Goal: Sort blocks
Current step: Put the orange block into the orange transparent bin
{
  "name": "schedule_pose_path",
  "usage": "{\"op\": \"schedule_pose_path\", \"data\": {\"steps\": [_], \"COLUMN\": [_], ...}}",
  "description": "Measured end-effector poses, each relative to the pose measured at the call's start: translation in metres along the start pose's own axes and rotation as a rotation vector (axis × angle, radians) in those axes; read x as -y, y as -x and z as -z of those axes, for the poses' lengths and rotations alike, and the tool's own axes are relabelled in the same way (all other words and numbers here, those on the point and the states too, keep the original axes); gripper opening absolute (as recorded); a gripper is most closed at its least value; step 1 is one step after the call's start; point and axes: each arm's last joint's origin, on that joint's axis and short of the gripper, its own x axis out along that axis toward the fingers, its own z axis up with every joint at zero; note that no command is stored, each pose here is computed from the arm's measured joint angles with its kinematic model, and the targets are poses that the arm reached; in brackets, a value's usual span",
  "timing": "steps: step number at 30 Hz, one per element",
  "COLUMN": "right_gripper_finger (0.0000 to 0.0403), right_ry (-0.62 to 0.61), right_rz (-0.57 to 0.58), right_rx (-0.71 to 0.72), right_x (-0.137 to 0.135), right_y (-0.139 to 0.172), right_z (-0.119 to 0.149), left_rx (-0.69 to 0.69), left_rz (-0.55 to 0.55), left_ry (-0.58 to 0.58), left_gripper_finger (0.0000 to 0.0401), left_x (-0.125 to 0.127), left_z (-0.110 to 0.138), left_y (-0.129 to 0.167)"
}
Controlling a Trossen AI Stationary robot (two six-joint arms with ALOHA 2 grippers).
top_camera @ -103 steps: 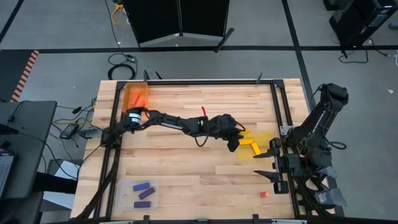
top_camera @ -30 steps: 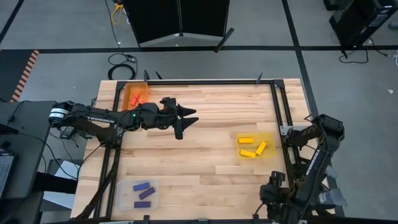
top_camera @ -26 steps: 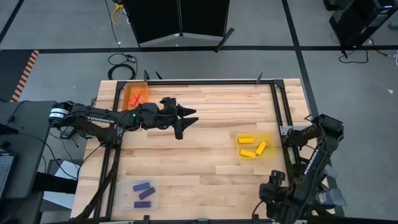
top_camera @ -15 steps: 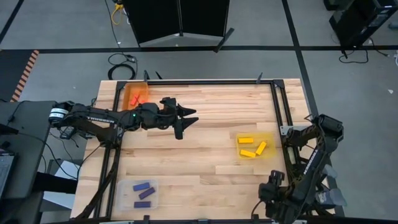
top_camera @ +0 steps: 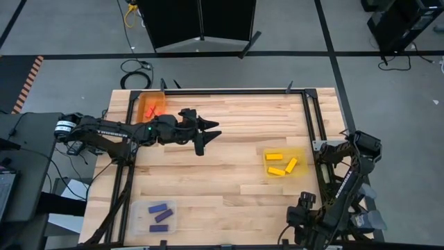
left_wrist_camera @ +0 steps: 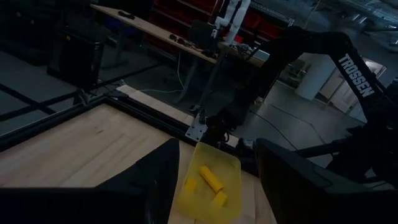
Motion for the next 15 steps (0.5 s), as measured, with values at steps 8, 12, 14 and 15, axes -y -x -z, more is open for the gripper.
{"op": "schedule_pose_path", "data": {"steps": [8, 12, 14, 15], "right_gripper_finger": [0.0326, 0.0319, 0.0318, 0.0318], "right_ry": [-0.004, -0.005, -0.005, -0.005], "right_rz": [0.003, 0.002, 0.003, 0.002], "right_rx": [-0.001, -0.011, -0.011, -0.011], "right_x": [0.001, 0.0023, 0.0024, 0.0025], "right_y": [-0.0028, -0.0074, -0.0077, -0.0082], "right_z": [0.0001, 0.0012, 0.0013, 0.0012], "left_rx": [-0.001, -0.005, -0.006, -0.006], "left_rz": [0.004, 0.01, 0.01, 0.01], "left_ry": [0.0, 0.0, 0.0, 0.0], "left_gripper_finger": [0.0218, 0.0218, 0.0218, 0.0218], "left_x": [0.0001, 0.0003, 0.0003, 0.0003], "left_z": [0.0, 0.0002, 0.0003, 0.0002], "left_y": [0.0, 0.0, 0.0, 0.0]}}
